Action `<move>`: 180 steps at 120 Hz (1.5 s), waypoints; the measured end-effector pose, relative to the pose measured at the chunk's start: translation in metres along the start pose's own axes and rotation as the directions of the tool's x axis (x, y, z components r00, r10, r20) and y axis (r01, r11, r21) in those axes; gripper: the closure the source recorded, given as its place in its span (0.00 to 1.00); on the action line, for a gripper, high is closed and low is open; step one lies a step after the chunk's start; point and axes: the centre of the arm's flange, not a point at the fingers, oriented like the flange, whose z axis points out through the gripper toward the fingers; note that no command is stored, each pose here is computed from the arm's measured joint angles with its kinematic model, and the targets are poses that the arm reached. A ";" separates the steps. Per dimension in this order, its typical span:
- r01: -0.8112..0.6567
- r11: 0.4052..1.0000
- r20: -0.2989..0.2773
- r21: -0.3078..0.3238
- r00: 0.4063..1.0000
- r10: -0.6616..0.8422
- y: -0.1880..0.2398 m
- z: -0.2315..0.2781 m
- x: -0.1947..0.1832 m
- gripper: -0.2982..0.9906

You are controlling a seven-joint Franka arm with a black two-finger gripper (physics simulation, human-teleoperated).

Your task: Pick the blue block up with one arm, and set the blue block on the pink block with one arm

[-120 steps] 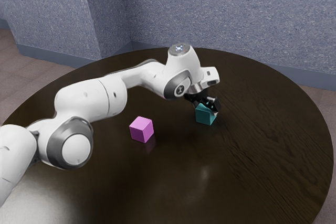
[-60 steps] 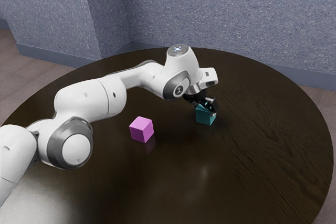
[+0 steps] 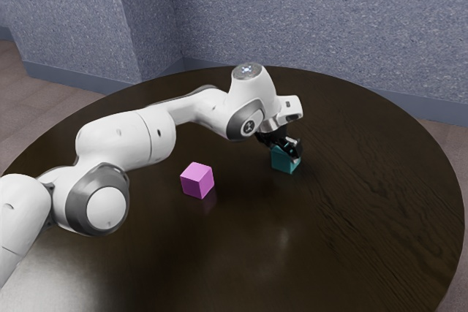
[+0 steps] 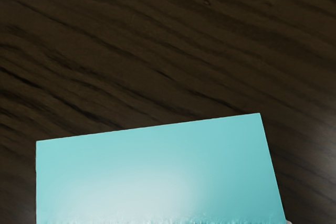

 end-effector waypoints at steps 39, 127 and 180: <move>0.002 1.000 -0.009 -0.005 1.000 -0.002 0.003 -0.005 0.003 0.48; 0.044 0.990 -0.005 0.133 0.999 -0.044 -0.056 -0.140 -0.085 0.54; 0.163 0.975 -0.043 0.152 0.986 -0.159 -0.104 -0.143 -0.130 0.54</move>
